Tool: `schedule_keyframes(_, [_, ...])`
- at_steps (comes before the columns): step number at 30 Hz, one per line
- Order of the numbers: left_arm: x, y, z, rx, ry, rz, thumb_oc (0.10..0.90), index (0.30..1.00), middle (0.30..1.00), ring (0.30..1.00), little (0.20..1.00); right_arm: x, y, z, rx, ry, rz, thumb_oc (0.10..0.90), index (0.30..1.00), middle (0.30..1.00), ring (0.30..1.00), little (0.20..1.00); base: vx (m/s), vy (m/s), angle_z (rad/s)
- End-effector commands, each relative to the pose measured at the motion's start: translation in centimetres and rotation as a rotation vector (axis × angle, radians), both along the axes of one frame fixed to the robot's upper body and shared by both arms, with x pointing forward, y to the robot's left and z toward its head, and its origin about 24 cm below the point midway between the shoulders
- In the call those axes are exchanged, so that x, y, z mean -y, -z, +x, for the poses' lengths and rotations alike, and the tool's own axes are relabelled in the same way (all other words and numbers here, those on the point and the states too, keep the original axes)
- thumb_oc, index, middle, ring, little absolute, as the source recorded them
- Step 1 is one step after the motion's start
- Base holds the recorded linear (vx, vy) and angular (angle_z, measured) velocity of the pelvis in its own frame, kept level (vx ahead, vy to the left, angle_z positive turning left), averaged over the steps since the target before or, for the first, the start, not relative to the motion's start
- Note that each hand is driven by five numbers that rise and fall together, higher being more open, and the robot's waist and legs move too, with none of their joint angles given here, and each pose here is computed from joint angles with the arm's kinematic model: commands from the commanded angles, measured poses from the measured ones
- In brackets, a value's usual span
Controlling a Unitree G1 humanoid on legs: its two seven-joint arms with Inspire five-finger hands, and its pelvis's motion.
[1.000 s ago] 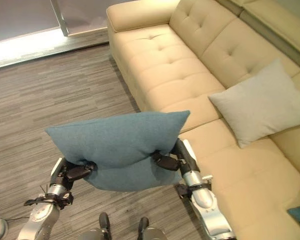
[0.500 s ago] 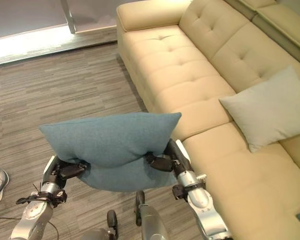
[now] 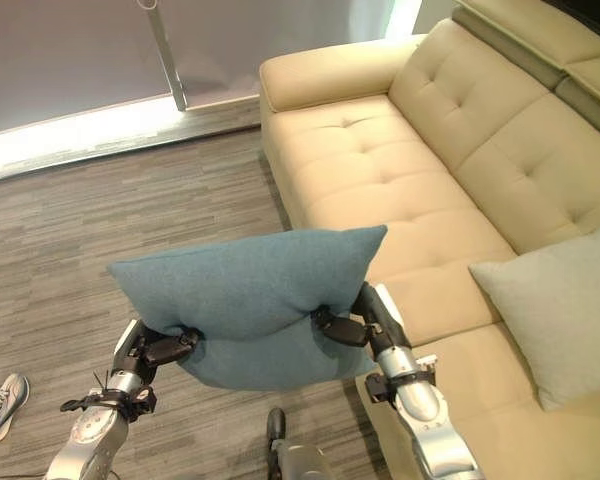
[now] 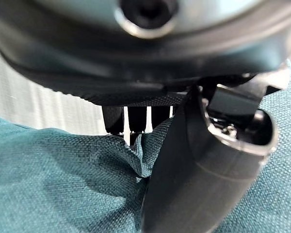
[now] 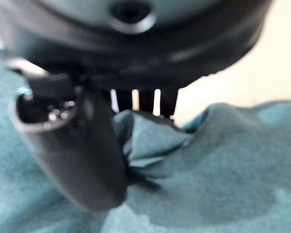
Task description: Pick up all the scattered cushions and arrange them neatly on the sofa.
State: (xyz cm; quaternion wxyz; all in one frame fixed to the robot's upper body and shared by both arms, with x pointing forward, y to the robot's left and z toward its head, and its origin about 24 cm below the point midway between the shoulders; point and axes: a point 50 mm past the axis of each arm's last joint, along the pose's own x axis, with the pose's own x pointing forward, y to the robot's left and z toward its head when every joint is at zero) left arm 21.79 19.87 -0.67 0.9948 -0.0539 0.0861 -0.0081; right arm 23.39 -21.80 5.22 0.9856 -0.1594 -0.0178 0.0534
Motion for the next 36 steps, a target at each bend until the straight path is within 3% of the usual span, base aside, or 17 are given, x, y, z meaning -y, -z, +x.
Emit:
schedule_keyframes(1, [2.6, -6.6, 1.9, 0.353, 0.194, -0.004, 0.4, 0.3, 0.3, 0.3, 0.3, -3.9, -6.7, 0.9, 0.379, -0.172, 0.151, 0.4, 0.3, 0.3, 0.3, 0.3, 0.28, 0.082, -0.27])
schedule_keyframes(21, [0.9, -7.0, 1.4, 0.356, 0.155, 0.063, 0.4, 0.3, 0.3, 0.3, 0.3, -6.2, -6.6, 1.1, 0.372, -0.246, 0.185, 0.4, 0.3, 0.3, 0.3, 0.3, 0.25, 0.155, -0.29])
schedule_keyframes(36, [2.7, -6.6, 1.9, 0.354, 0.201, -0.017, 0.4, 0.3, 0.3, 0.3, 0.3, -3.7, -6.3, 0.7, 0.355, -0.18, 0.157, 0.4, 0.3, 0.3, 0.3, 0.3, 0.37, 0.014, 0.23])
